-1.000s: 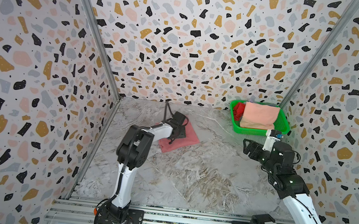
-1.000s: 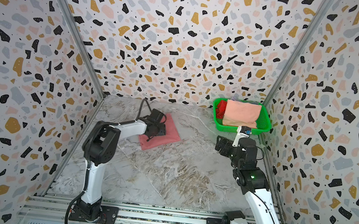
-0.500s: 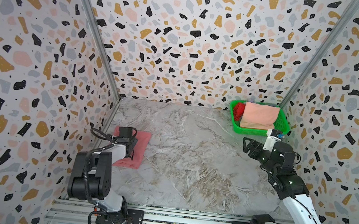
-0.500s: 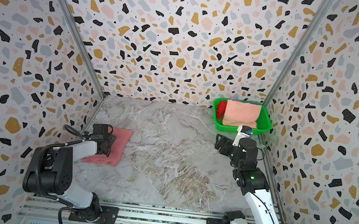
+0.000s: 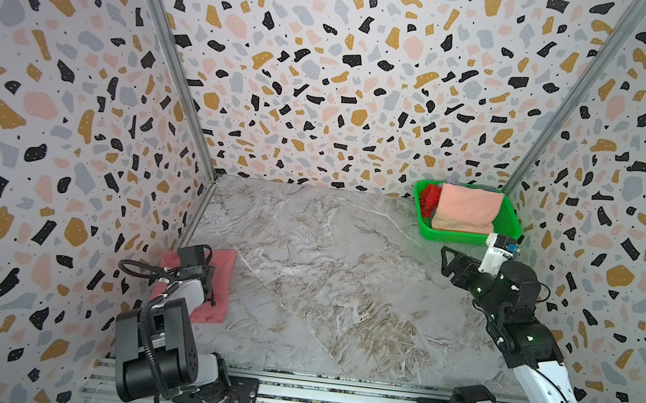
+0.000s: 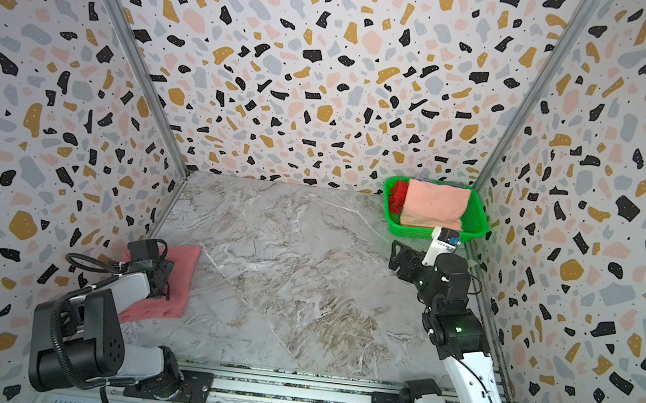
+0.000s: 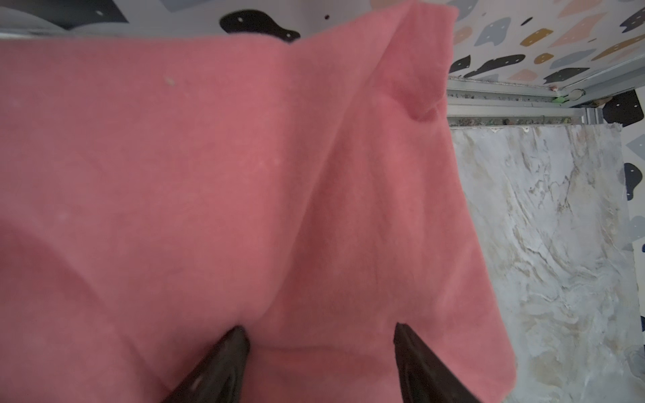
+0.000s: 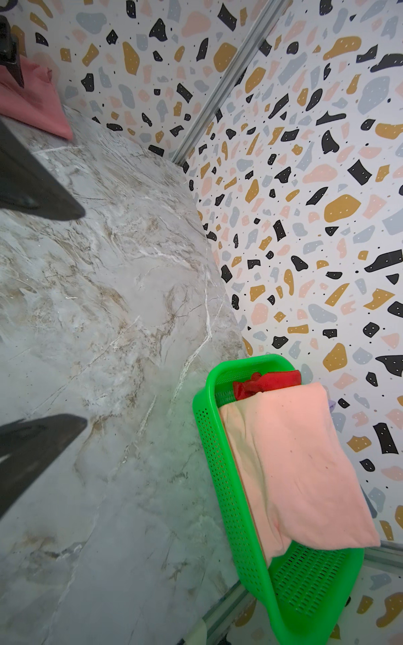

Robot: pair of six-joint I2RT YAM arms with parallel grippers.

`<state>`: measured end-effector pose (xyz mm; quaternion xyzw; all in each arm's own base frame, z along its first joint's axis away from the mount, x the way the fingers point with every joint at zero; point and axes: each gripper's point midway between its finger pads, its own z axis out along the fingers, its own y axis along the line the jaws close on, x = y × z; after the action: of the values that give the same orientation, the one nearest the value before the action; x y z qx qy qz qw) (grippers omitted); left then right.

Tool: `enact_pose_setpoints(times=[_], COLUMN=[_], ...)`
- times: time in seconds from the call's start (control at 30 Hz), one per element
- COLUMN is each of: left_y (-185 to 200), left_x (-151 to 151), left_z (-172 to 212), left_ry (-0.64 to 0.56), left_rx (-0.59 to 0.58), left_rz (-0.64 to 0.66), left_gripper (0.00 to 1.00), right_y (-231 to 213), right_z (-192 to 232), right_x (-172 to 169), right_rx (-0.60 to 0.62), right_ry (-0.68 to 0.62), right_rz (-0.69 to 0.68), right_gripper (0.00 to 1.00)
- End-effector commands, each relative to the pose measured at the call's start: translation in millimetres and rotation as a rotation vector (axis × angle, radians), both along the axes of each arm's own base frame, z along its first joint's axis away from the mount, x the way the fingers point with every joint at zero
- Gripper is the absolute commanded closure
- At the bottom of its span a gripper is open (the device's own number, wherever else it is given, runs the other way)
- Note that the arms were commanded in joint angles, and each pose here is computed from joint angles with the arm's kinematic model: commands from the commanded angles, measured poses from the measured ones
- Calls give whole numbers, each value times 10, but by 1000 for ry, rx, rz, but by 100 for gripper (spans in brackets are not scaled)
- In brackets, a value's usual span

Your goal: Fold and stack the t-shirts

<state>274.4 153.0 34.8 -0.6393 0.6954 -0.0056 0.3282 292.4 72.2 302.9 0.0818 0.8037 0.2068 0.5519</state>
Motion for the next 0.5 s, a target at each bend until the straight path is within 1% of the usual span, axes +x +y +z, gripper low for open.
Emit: enact_pose_setpoints(times=[0.0,0.1,0.13,0.23,0.37,0.47], left_y=[-255,-345,-378,-466,-440,-454], left_x=[-419,-525,-556,-623,-718,-752], left_z=[-383,-449,-469,-506,-466,-461], left_ry=[198,231,244,250,280,294], left_rx=[-74,-90,-87,-101,-66,-66], left_rz=[-120,-169,-203,-250,-255,-267], left_gripper=[30,30,30,30,30,30], right_y=[-3,15,23,47,68,67], right_z=[44,34,37,41,41,26], right_x=[77,167,197,277,361,398], right_rx=[-39,-58,-60,-66,-68,-69], right_ry=[-26,-29,-33,-41,-45,-46], right_rz=[5,11,12,18,21,18], right_gripper=[13,12,12,11,11,11])
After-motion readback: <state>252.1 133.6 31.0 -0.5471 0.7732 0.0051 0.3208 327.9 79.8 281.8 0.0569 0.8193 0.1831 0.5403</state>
